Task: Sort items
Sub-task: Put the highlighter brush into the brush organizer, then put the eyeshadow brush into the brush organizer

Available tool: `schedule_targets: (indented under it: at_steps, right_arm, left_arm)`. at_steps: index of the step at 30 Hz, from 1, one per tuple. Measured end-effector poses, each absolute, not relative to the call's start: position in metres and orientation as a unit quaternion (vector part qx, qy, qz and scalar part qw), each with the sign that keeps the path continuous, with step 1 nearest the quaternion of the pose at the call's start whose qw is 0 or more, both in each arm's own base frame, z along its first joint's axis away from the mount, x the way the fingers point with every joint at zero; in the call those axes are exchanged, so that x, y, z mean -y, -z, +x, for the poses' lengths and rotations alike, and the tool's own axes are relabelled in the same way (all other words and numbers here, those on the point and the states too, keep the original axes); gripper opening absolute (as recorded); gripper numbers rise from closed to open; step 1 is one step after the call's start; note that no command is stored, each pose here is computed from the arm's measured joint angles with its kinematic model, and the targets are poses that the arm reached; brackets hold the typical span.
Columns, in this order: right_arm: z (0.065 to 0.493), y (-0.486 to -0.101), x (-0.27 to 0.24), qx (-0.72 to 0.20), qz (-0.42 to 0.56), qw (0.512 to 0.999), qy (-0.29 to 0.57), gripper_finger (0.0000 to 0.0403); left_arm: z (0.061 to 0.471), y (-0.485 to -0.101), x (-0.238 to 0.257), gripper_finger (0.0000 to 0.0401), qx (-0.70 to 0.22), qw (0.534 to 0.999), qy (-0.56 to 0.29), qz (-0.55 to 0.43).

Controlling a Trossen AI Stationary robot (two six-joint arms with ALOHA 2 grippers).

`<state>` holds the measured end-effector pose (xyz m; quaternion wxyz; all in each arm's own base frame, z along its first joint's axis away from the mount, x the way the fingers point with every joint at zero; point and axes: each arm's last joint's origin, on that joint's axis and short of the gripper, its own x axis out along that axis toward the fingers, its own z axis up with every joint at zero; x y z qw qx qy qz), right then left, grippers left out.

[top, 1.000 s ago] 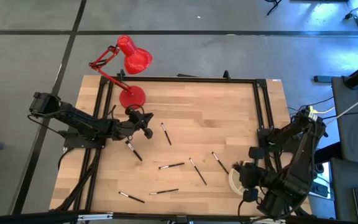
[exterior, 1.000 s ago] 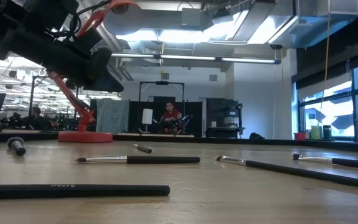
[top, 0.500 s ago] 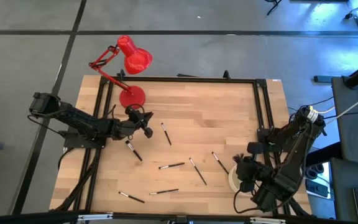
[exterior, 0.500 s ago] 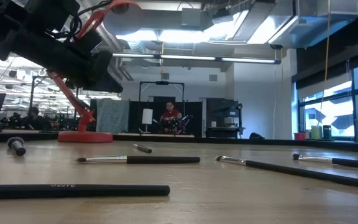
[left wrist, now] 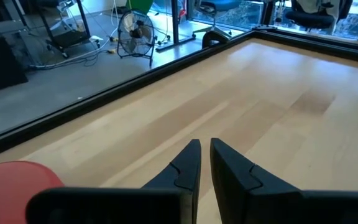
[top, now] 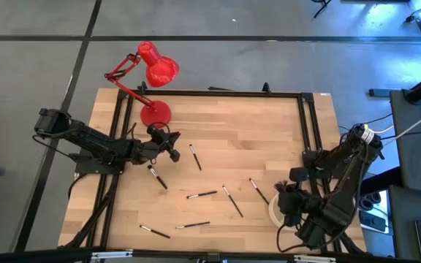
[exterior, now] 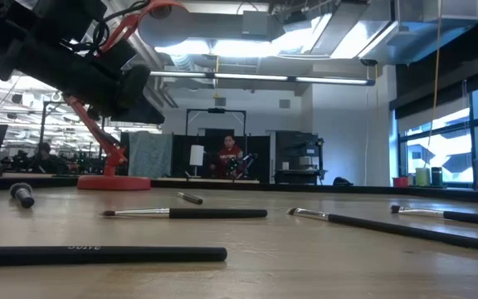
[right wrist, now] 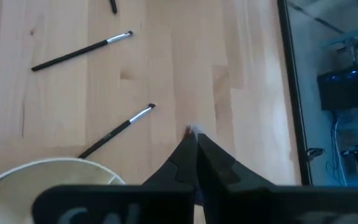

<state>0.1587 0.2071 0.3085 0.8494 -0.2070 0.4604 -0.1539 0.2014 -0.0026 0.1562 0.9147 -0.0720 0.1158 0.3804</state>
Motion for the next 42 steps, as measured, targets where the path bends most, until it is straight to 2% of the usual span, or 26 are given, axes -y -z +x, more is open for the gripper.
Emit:
schedule_targets:
  at_steps: [4,11,14,18,20,23,26,28,33,37,42]
  right_arm:
    - [0.156,-0.301,-0.208,-0.479,-0.204,0.84,0.152,0.0023]
    - [0.151,-0.283,-0.204,-0.523,-0.171,0.816,0.174,0.0089]
    - [0.16,-0.296,-0.203,-0.488,-0.139,0.839,0.196,0.0103]
    - [0.184,-0.329,-0.191,-0.389,-0.081,0.883,0.251,0.0103]
    - [0.2,-0.343,-0.176,-0.375,-0.039,0.882,0.283,0.0102]
    - [0.225,-0.346,-0.145,-0.415,0.035,0.847,0.33,0.0102]
    - [0.249,-0.325,-0.114,-0.481,0.098,0.797,0.352,0.0102]
    - [0.264,-0.304,-0.098,-0.522,0.134,0.773,0.334,0.0102]
    - [0.28,-0.253,-0.082,-0.567,0.197,0.754,0.267,0.0102]
    - [0.275,-0.22,-0.068,-0.596,0.221,0.726,0.263,0.0102]
    - [0.28,-0.19,-0.062,-0.582,0.27,0.742,0.195,0.0102]
  left_arm:
    - [0.202,-0.156,0.003,0.0031,-0.117,0.917,-0.374,-0.074]
    - [0.202,-0.156,0.003,0.0031,-0.118,0.917,-0.373,-0.074]
    - [0.202,-0.156,0.003,0.0031,-0.118,0.917,-0.373,-0.074]
    - [0.202,-0.158,0.003,0.0031,-0.109,0.918,-0.372,-0.079]
    - [0.203,-0.16,0.003,0.0031,-0.098,0.921,-0.37,-0.079]
    - [0.206,-0.164,0.004,0.0031,-0.09,0.931,-0.348,-0.071]
    - [0.208,-0.168,0.006,0.0031,-0.084,0.946,-0.307,-0.067]
    - [0.209,-0.168,0.007,0.0031,-0.084,0.953,-0.283,-0.07]
    - [0.21,-0.167,0.009,0.0031,-0.095,0.961,-0.248,-0.073]
    - [0.21,-0.166,0.011,0.0031,-0.107,0.966,-0.222,-0.074]
    - [0.21,-0.165,0.011,0.0031,-0.11,0.967,-0.22,-0.074]
